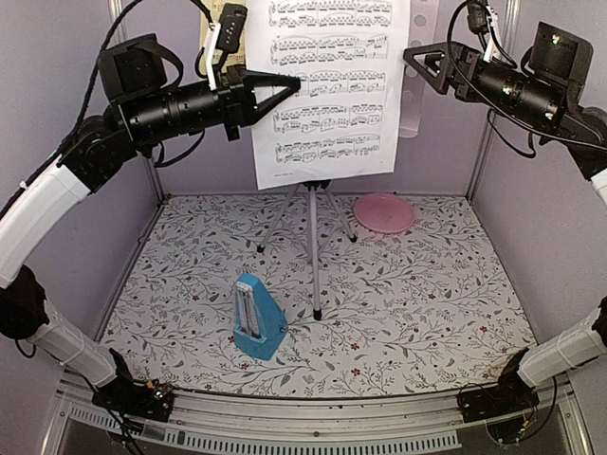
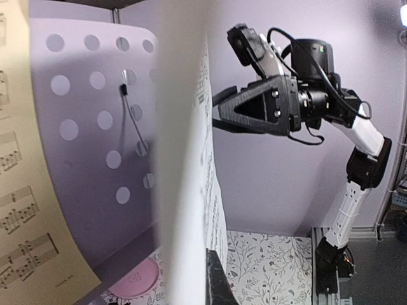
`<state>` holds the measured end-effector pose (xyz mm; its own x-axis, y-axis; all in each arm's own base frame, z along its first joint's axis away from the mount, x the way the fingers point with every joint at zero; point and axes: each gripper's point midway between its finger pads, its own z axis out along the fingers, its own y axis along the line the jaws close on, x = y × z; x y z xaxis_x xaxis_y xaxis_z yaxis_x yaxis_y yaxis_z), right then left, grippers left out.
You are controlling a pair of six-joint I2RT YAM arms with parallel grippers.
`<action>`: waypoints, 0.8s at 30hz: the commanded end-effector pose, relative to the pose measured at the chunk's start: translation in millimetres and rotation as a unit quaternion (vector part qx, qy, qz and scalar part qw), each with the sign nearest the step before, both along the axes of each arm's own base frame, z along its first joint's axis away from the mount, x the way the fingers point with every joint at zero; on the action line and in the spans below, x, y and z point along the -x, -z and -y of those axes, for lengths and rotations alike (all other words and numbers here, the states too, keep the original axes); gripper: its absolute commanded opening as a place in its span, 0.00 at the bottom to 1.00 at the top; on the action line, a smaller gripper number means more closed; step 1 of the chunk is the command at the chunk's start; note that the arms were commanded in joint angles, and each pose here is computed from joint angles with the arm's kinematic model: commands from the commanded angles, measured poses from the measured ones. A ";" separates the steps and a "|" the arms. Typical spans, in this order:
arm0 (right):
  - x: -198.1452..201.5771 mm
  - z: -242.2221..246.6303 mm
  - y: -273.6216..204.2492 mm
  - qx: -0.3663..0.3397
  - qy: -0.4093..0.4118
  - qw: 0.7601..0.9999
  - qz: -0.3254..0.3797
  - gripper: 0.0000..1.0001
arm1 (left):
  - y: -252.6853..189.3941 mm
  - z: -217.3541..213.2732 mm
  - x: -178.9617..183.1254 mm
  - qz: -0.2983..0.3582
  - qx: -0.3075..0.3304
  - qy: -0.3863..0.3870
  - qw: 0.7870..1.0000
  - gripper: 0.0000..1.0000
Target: Set up the instrument practice props
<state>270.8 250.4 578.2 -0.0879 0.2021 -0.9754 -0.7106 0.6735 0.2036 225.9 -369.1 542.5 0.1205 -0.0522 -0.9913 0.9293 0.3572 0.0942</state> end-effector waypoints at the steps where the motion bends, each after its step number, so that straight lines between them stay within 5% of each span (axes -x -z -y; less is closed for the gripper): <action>1: -8.3 8.4 -31.8 -0.069 0.032 0.997 0.022 0.73 | -23.9 -18.9 -26.6 -0.030 0.036 -0.056 0.997 0.00; 12: -39.5 -7.6 -26.1 -0.089 0.052 0.995 -0.004 0.64 | -63.6 -47.1 -63.0 0.007 0.066 -0.160 0.985 0.00; 24: -58.8 -27.3 -12.2 -0.117 0.039 0.991 -0.044 0.59 | -72.3 -61.8 -78.8 0.041 0.028 -0.203 0.978 0.00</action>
